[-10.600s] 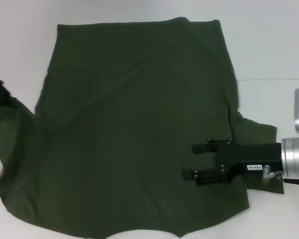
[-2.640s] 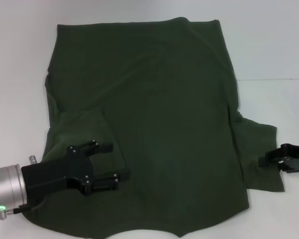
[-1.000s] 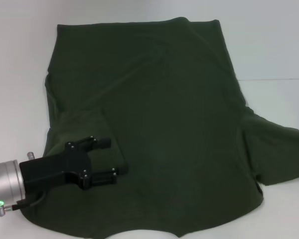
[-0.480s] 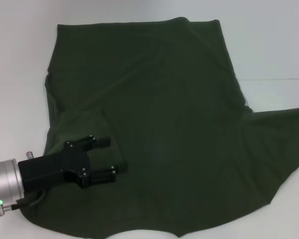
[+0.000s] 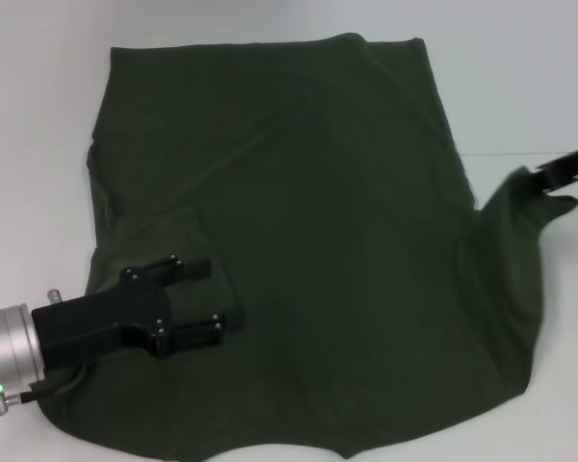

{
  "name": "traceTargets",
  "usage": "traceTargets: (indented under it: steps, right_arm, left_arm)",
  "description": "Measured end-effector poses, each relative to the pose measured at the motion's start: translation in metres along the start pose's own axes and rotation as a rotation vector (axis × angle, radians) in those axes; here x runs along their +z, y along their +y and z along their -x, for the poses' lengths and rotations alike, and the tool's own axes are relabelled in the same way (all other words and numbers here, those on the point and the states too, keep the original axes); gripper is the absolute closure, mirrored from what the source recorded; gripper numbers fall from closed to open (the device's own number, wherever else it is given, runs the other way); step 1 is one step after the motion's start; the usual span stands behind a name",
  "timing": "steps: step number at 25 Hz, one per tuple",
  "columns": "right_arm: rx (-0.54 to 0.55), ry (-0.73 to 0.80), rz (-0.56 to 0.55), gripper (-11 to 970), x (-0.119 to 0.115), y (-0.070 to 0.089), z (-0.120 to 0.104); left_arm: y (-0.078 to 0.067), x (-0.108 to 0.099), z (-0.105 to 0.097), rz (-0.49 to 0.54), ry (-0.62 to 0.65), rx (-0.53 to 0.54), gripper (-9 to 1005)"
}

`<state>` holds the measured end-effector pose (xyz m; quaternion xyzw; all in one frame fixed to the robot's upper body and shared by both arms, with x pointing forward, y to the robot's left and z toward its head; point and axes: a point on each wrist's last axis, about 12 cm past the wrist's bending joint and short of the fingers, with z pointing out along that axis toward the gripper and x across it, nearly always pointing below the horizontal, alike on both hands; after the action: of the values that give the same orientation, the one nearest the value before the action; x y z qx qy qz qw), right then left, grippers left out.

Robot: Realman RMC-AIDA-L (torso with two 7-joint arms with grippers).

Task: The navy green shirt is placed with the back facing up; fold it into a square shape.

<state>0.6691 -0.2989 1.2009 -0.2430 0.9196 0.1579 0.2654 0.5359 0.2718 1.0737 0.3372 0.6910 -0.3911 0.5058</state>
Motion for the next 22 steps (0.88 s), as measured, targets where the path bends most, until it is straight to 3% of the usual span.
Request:
traceTargets:
  steps: [11,22]
  right_arm:
    - [-0.186,0.110,0.056,915,0.041,0.063,0.036]
    - [-0.126,0.168,0.079,864,0.076,0.098,0.039]
  left_arm:
    - [0.000,-0.001,0.001,0.006,-0.011,-0.002,108]
    - [0.000,-0.001,0.000,0.007,-0.011,-0.002,108]
